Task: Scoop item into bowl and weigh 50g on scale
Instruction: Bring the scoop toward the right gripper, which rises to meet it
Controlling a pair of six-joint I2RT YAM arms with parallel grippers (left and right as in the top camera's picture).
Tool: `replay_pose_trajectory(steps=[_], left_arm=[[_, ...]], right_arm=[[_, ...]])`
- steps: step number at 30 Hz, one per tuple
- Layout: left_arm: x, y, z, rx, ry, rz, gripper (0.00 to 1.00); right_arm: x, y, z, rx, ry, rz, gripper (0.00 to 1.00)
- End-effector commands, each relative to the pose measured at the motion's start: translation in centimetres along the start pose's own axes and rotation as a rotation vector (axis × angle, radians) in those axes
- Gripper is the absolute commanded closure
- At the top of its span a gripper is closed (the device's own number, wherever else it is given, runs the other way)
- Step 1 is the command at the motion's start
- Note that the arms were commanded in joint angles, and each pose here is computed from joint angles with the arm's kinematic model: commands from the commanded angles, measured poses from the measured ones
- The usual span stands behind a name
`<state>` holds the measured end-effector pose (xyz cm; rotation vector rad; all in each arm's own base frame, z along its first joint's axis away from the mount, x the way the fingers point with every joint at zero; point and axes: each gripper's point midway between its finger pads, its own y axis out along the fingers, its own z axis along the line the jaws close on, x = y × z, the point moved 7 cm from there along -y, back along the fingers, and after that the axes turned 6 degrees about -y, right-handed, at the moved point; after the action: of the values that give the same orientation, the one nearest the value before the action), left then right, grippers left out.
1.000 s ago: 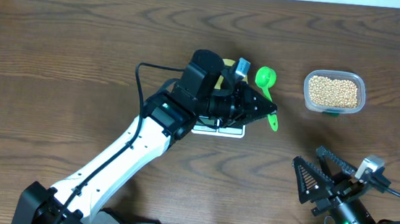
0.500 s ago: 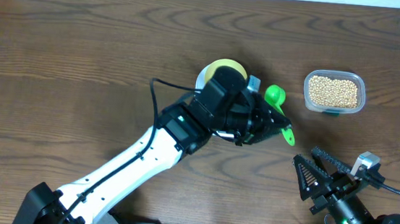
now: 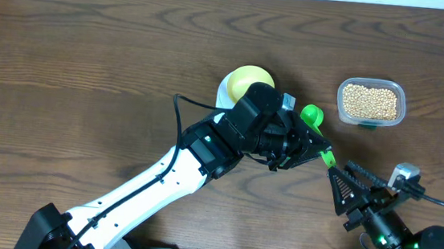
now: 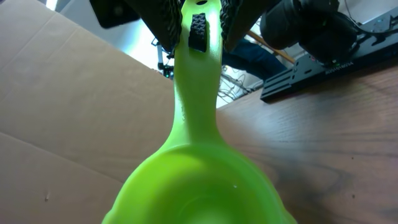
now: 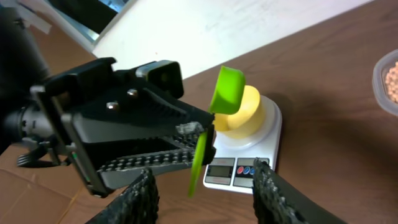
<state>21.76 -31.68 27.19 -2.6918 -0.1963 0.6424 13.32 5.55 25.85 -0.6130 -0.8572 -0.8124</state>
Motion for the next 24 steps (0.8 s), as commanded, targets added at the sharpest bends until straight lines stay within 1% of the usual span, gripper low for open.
replay_pose_trajectory(steps=[1, 7, 15, 22, 24], left_arm=[[-0.5, 0.0, -0.2, -0.007, -0.001, 0.003, 0.81], [-0.7, 0.3, -0.1, -0.005, 0.006, -0.015, 0.81], [-1.4, 0.8, 0.1, 0.002, -0.005, -0.016, 0.81], [-1.5, 0.8, 0.1, 0.003, -0.004, -0.013, 0.81], [-1.6, 0.9, 0.1, 0.003, -0.004, -0.012, 0.81]], right_arm=[[0.4, 0.1, -0.1, -0.014, -0.01, -0.005, 0.54], [0.4, 0.4, -0.3, -0.019, 0.045, 0.007, 0.57], [0.4, 0.5, -0.4, -0.018, 0.049, 0.015, 0.61], [0.4, 0.5, -0.4, -0.02, 0.049, 0.014, 0.7], [0.4, 0.6, -0.4, -0.021, 0.051, 0.016, 0.7]])
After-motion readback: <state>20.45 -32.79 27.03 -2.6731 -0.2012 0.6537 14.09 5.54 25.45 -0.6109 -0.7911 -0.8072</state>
